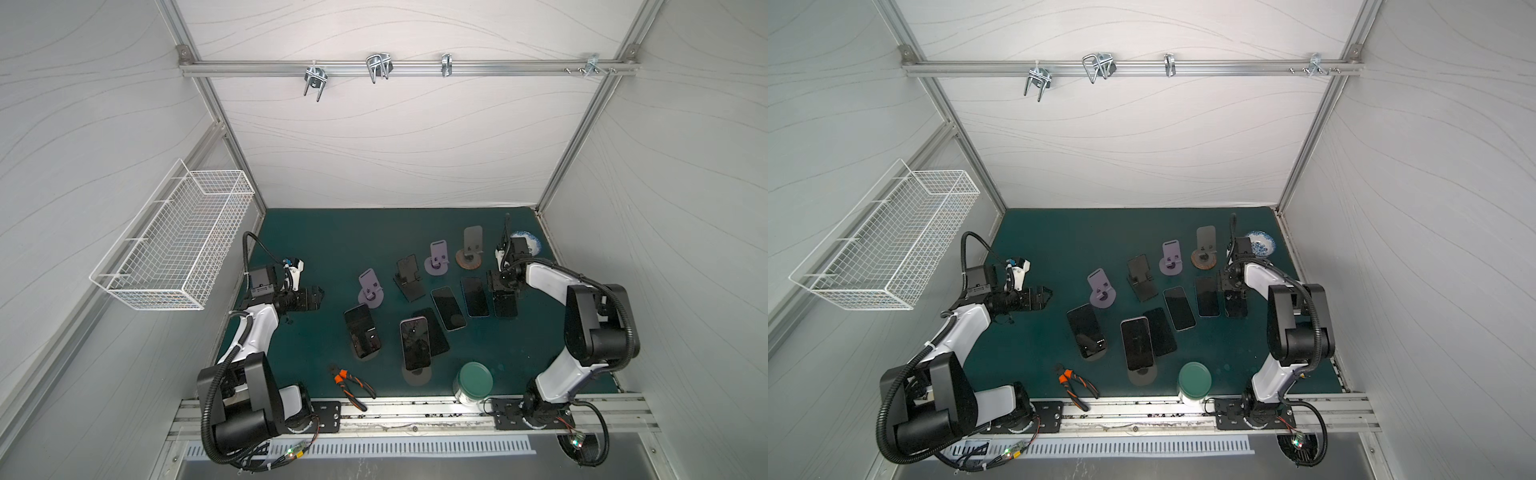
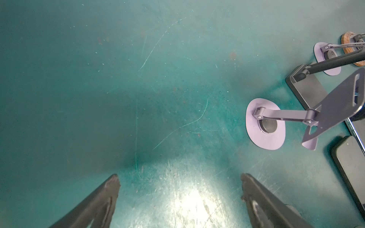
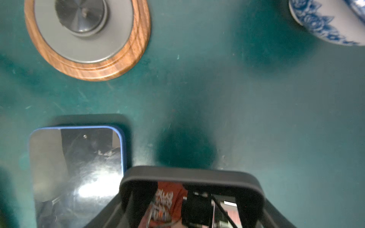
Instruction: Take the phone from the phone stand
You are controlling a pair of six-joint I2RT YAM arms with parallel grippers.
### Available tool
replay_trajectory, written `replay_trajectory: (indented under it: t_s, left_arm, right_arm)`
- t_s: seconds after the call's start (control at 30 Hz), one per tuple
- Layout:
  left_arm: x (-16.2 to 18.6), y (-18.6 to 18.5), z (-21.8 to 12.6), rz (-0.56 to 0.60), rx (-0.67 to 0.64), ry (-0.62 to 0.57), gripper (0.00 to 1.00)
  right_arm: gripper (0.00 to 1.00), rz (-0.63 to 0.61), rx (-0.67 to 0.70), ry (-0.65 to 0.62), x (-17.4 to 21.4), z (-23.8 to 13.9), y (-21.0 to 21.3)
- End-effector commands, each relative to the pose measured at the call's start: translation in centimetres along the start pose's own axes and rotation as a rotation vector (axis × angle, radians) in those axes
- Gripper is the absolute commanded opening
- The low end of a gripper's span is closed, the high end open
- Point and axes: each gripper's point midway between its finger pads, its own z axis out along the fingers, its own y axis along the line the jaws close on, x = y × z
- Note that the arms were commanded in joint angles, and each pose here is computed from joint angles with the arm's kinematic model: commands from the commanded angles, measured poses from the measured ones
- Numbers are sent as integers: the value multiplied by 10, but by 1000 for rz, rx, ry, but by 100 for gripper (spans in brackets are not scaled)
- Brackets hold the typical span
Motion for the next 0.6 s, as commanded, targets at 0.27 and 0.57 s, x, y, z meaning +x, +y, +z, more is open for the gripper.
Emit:
replay_trajectory:
  t_s: [0.27,0.57]
  left_arm:
    - [-20,-1,-6,31,5,-47,97]
    - [-20,-1,-7,32,5,-49,97]
  right_arm:
    - [62,6,-20,106,21,34,3]
    - [63,-1,3,152,29,45,0]
